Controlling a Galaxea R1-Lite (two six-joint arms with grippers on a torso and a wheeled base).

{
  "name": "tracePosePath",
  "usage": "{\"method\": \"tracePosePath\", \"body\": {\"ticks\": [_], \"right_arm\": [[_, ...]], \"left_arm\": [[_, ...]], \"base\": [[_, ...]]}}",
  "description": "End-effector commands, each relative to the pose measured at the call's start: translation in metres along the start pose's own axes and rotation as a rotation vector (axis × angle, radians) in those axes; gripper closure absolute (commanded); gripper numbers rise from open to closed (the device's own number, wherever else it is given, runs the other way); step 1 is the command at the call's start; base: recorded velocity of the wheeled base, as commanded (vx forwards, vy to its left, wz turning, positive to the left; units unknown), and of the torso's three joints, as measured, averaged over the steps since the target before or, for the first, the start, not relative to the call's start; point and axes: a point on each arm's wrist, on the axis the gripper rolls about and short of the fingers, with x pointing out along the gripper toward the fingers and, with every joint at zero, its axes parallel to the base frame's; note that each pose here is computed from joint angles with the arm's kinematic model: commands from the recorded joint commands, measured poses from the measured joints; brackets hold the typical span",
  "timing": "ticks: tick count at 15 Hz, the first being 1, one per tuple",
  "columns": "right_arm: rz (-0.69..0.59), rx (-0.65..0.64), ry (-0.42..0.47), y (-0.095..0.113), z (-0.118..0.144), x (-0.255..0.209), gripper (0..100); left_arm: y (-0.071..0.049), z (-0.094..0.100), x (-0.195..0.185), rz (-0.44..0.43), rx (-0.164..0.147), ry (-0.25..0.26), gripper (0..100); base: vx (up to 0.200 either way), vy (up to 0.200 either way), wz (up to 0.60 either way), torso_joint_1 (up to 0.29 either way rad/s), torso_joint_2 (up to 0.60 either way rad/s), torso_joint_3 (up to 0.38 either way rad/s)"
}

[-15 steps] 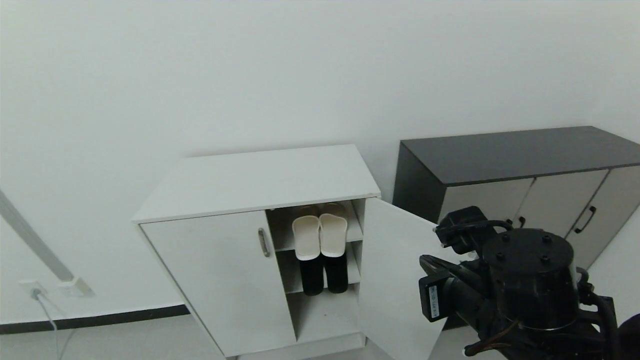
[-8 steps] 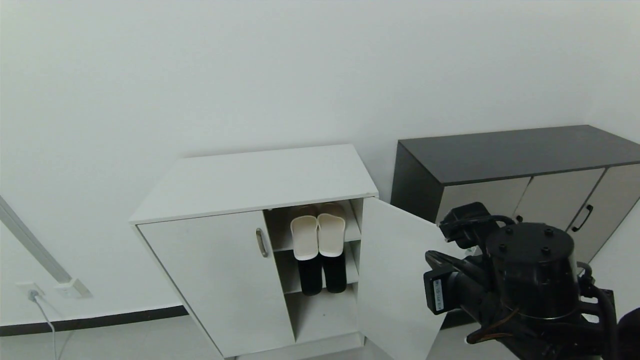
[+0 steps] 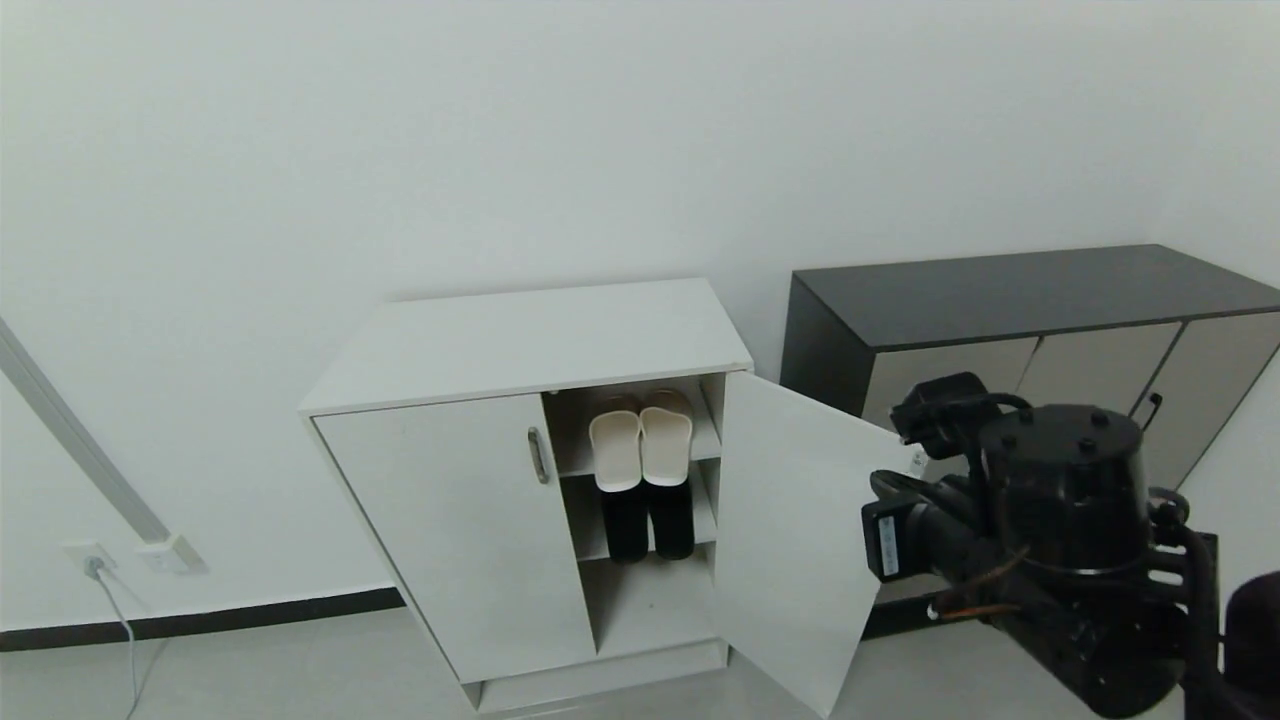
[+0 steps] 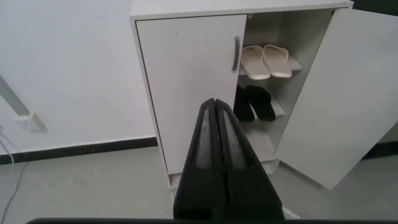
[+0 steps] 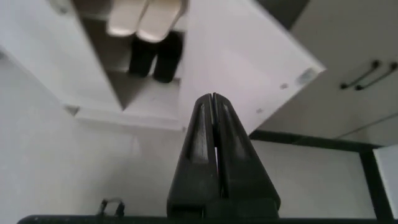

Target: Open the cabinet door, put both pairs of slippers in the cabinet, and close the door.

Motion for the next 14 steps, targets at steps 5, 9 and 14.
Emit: {"method": "tracePosePath", "body": {"ticks": [5,9,14], "right_arm": [[-0.144,0.092,0.062,-0.056,0.024,0.089,100],[-0.156,0.115,0.074,-0.069,0.022,0.125,100],[-0.151,0.155,0.078,-0.074,0.012,0.155,100]], "left_arm": [[0.0,0.0,0.0,0.0,0.0,0.001,100],[0.0,0.0,0.0,0.0,0.0,0.001,100],[0.0,0.0,0.0,0.0,0.001,0.001,100]], "base": [[0.0,0.0,0.0,0.0,0.0,0.0],[0.0,0.0,0.0,0.0,0.0,0.0],[0.0,0.0,0.0,0.0,0.0,0.0]]}}
